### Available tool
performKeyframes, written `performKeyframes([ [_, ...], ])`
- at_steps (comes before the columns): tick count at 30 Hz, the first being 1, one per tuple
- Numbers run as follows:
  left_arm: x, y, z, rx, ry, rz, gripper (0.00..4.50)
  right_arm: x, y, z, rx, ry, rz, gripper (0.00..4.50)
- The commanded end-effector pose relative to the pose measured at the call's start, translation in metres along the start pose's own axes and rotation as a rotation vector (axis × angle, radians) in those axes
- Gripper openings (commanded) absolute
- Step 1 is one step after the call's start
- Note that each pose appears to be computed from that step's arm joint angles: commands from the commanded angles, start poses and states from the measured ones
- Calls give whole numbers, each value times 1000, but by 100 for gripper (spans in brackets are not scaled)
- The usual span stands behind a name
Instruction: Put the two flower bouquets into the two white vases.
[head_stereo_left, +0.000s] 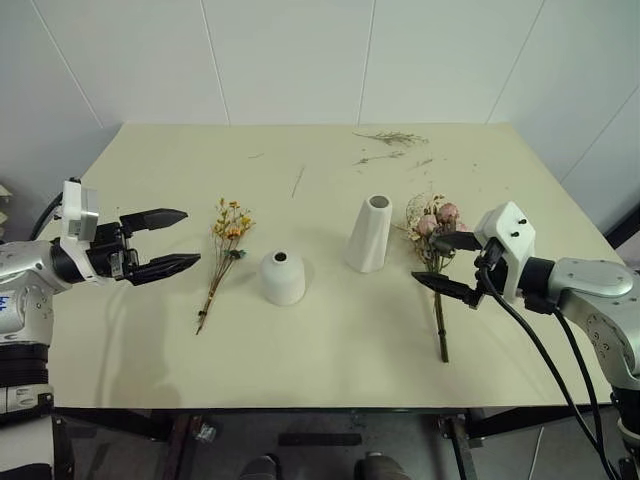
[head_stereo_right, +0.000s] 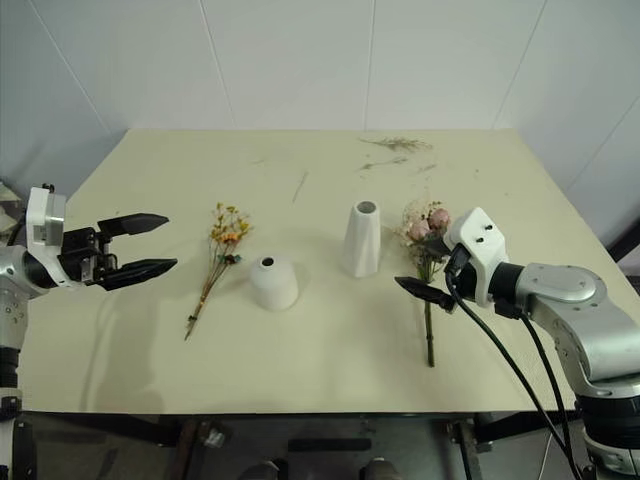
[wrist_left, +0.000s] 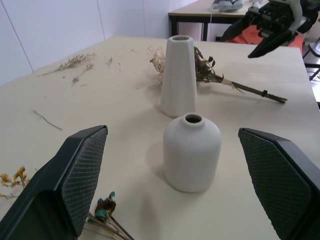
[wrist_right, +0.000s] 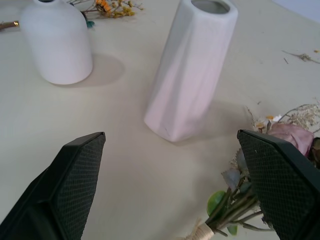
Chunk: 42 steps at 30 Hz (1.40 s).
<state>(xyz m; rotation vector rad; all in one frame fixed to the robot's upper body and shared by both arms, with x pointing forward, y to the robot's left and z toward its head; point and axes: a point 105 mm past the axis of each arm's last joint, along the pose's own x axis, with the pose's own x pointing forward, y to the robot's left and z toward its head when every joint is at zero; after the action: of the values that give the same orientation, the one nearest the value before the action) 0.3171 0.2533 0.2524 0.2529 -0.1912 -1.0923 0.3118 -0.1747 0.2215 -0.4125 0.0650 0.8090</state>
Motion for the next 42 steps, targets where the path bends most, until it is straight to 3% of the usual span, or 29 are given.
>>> performKeyframes([
  [1, 3, 3, 6, 43, -12, -13, 450, -8, -3, 11, -30, -40, -36, 447],
  [13, 15, 0, 3, 19, -65, -86, 450, -17, 1, 1, 29, 26, -95, 447],
  [24, 11, -8, 10, 2, -130, -132, 450, -12, -11, -53, 279, 383, -252, 447],
  [30, 7, -9, 13, 5, -135, -149, 450, 8, -2, -58, 357, 405, -259, 447],
  [41, 3, -14, 12, 14, -120, -132, 450, 23, -20, -77, 418, 449, -401, 447],
  [42, 3, -14, 12, 15, -120, -131, 450, 23, -23, -77, 423, 445, -414, 407],
])
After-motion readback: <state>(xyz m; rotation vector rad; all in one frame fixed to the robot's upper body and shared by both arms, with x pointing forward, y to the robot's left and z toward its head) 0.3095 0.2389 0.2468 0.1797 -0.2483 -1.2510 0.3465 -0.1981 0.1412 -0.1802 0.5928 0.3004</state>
